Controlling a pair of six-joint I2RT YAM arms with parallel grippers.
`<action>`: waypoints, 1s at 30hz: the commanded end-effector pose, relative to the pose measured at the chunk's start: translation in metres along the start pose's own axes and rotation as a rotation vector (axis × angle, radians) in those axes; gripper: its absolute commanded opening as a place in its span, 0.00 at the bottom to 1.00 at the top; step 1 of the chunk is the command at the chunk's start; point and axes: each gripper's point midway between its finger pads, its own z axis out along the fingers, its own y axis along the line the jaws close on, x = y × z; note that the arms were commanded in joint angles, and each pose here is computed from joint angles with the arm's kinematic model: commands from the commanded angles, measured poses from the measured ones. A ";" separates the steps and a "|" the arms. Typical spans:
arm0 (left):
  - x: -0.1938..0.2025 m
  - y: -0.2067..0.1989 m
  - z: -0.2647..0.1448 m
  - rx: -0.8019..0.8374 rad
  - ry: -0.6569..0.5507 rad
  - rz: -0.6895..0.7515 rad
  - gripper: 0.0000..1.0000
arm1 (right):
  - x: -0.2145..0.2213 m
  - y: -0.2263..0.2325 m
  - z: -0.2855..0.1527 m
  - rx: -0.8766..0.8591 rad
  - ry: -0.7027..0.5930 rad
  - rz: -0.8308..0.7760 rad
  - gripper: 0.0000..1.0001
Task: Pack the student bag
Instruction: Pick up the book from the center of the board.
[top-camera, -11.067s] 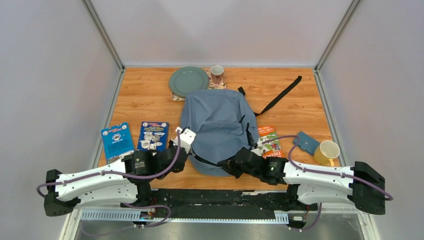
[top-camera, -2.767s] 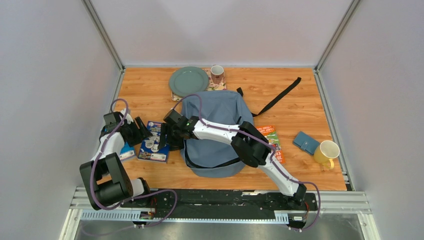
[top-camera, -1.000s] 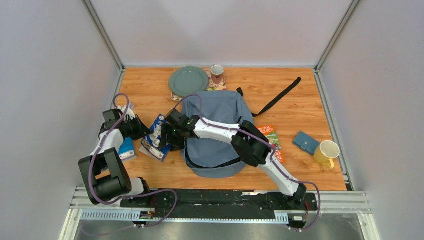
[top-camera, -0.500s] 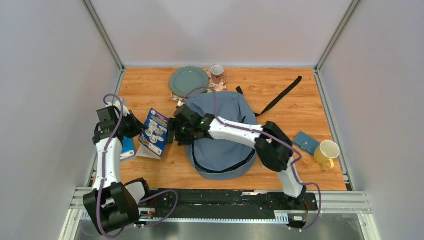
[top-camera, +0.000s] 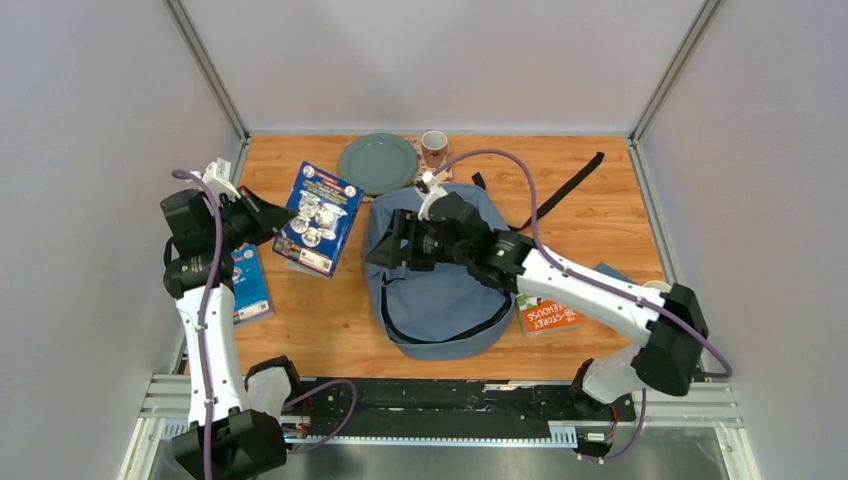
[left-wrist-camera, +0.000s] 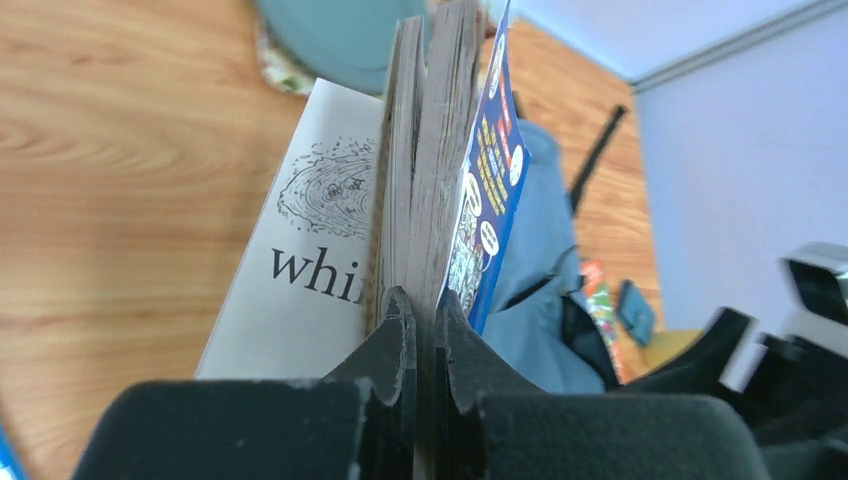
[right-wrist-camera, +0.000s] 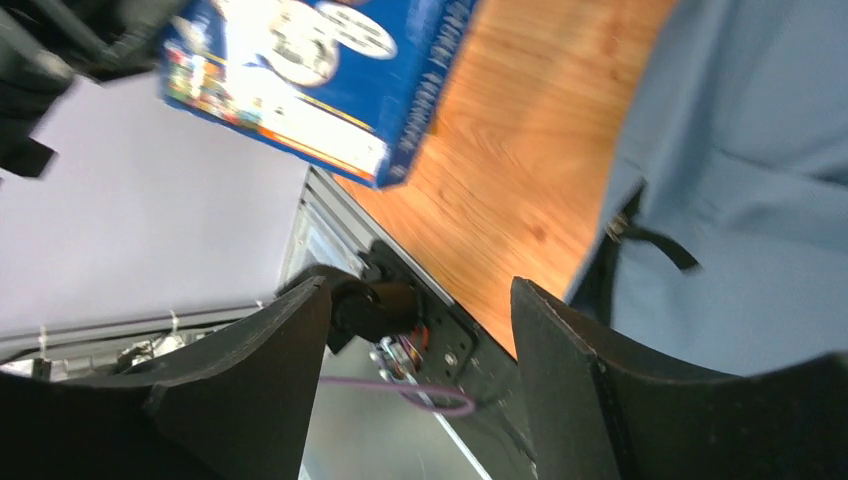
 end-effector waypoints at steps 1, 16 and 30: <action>-0.017 -0.087 -0.028 0.384 0.001 0.007 0.00 | -0.010 -0.006 -0.048 -0.021 -0.095 -0.005 0.70; 0.033 -0.177 -0.028 0.745 0.106 0.015 0.00 | 0.006 -0.022 -0.125 -0.148 -0.246 0.079 0.71; 0.094 -0.198 -0.031 0.848 0.247 -0.022 0.00 | 0.001 -0.014 -0.113 -0.228 -0.284 0.130 0.71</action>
